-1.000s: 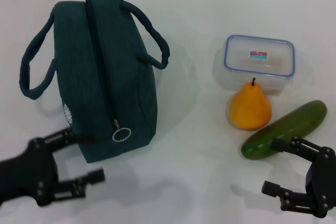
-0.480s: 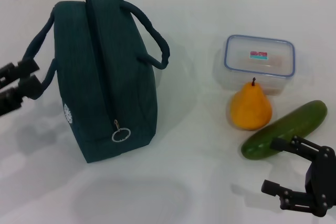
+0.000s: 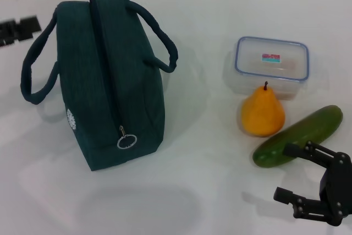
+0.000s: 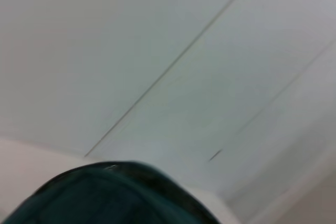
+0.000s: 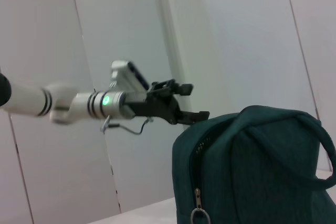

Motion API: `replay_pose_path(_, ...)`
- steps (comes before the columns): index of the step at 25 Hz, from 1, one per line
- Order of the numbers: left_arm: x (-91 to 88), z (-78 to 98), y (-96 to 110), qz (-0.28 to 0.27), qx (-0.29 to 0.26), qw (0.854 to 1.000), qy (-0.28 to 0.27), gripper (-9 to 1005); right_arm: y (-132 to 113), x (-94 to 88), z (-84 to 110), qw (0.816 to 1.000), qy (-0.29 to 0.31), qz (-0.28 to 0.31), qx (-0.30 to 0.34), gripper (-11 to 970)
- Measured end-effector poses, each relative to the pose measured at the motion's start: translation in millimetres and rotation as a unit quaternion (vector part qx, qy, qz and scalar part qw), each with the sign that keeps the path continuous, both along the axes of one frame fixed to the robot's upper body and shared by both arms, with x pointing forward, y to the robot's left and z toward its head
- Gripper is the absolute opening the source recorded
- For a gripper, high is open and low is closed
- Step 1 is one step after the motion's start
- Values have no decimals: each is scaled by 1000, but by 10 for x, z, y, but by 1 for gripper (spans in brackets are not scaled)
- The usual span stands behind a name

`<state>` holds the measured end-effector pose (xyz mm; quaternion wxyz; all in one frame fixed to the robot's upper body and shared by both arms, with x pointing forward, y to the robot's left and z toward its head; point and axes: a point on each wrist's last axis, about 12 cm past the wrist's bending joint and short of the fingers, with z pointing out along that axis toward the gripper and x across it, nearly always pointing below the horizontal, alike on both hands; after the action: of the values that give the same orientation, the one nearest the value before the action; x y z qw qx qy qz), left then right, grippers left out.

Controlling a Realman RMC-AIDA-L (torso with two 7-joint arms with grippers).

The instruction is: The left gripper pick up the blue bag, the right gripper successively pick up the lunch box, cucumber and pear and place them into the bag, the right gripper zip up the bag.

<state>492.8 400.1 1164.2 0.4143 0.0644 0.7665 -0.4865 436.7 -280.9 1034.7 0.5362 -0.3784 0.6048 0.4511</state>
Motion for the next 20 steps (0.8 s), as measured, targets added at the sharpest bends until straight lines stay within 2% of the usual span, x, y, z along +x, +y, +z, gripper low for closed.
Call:
replay_pose_path(5,256,450,-95,11,94,993,76,869,2,4,1,1000,0,1,0,858)
replay_pose_path(9,475,646,-327,-3,169,976,139,869,2,6,2,1000,0,0,0,858)
replay_pose_path(13,624,711,-517,-33,190,967,164,868,6,14,4,1000,-1,1,0,858)
replay_pose_path(20,706,699,-635,-44,215,959,180,868,18,25,7,1000,-1,2,0,857)
